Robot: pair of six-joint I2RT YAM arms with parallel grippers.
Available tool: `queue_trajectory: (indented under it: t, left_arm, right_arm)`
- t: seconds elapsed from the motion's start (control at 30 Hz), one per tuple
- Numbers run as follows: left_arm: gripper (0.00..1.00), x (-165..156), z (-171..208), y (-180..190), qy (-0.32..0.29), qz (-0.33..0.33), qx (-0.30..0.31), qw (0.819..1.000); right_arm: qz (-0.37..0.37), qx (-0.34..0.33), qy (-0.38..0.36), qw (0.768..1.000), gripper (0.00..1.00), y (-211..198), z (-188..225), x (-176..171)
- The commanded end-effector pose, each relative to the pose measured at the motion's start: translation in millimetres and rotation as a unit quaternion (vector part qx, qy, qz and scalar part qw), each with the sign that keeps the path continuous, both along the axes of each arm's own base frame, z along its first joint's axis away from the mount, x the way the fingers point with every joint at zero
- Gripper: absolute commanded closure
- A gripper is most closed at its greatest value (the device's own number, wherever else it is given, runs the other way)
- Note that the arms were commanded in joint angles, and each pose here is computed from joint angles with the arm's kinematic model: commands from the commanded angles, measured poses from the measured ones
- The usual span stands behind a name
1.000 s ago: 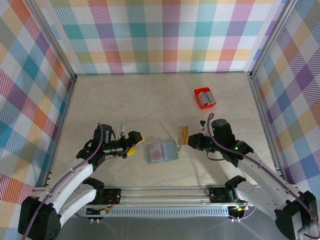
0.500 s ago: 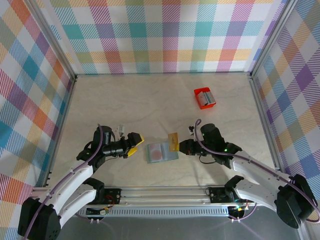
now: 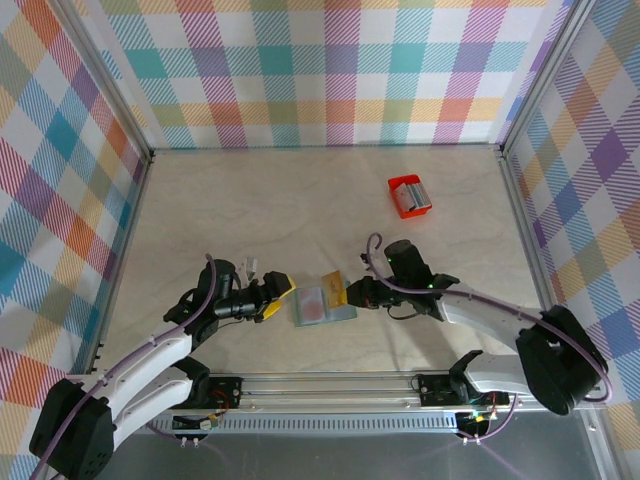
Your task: Put the credit cards into the card holder
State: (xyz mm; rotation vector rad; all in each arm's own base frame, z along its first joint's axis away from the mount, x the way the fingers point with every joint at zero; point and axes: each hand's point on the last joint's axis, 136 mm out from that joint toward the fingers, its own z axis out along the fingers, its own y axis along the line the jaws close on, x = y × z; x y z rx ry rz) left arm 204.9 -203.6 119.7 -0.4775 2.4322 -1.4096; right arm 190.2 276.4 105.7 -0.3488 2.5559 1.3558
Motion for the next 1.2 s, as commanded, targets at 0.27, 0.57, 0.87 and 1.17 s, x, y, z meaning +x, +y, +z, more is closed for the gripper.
queue_trajectory:
  t: [0.27, 0.57, 0.87, 1.17]
  left_arm:
    - [0.16, 5.6, 0.5, 2.2, -0.028, 0.004, 0.055, 0.998]
    - [0.16, 4.5, -10.8, -13.6, -0.019, -0.013, 0.045, 0.999]
    - [0.17, 7.4, -12.0, -29.3, -0.017, -0.029, 0.033, 0.999]
    - [0.17, 11.2, -22.8, -39.8, -0.008, -0.039, 0.035, 0.999]
  right_arm:
    - [0.015, -0.015, 0.007, 1.0, 1.0, 1.7, 0.1, 13.2]
    - [0.0, -0.028, 0.023, 0.999, 1.0, -3.3, -23.7, 10.6]
    - [0.002, -0.023, 0.003, 1.0, 1.0, -1.1, -30.4, 4.6]
    - [-0.012, -0.038, 0.015, 0.999, 1.0, -6.2, -42.5, 3.9]
